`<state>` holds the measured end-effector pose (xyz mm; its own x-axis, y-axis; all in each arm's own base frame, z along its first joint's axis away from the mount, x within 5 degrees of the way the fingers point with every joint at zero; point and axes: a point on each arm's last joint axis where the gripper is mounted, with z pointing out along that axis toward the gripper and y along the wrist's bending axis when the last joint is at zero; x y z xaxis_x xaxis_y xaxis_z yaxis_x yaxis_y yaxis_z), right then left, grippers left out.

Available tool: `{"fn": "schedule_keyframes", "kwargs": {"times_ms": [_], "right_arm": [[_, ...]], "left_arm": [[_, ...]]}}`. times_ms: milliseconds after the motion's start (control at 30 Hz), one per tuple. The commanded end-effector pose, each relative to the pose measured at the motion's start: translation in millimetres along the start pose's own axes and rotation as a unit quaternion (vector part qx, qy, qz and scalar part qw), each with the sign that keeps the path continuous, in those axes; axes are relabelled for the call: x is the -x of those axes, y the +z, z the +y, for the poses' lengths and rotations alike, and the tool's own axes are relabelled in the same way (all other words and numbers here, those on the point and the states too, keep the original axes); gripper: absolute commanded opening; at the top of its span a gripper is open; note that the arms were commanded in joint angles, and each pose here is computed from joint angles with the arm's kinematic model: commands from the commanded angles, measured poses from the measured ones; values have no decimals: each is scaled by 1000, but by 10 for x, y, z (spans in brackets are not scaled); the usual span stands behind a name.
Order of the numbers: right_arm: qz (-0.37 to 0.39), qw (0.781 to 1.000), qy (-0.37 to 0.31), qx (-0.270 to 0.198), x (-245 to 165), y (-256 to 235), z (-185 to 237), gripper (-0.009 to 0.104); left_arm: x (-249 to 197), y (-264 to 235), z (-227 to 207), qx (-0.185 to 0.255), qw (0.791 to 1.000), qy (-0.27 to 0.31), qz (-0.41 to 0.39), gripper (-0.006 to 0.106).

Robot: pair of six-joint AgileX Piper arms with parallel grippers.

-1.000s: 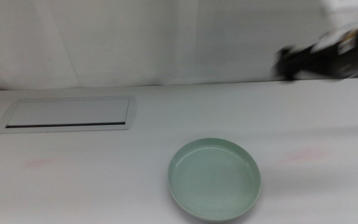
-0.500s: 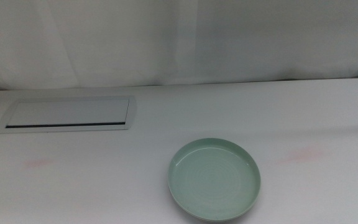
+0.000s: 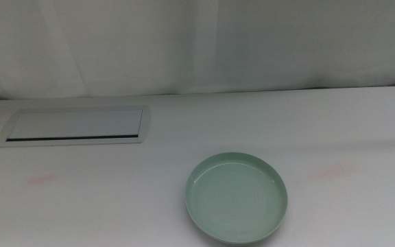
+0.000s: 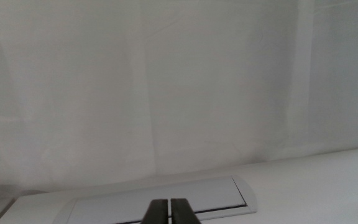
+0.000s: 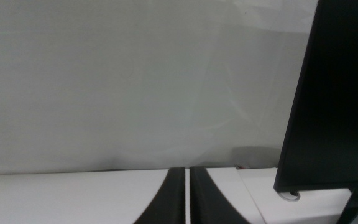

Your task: Stack the three bowls on top of each other.

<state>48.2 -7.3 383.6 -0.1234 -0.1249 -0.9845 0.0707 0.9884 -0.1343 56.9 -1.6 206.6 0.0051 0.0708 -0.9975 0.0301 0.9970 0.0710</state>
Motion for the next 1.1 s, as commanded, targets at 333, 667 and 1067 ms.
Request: {"fn": "schedule_keyframes", "kwargs": {"times_ms": [333, 667, 1067], "right_arm": [[25, 996, 70, 39, -999, -32, 198, -2], [-41, 998, 46, 17, -1495, 139, 241, -2], [-20, 998, 63, 24, -1641, 190, 272, -2]], "left_arm": [[-116, -14, -6, 2, 1000, -4, 3, -3], [-116, -14, -6, 2, 1000, -4, 3, -3], [-116, -14, -6, 2, 1000, -4, 3, -3]]}}
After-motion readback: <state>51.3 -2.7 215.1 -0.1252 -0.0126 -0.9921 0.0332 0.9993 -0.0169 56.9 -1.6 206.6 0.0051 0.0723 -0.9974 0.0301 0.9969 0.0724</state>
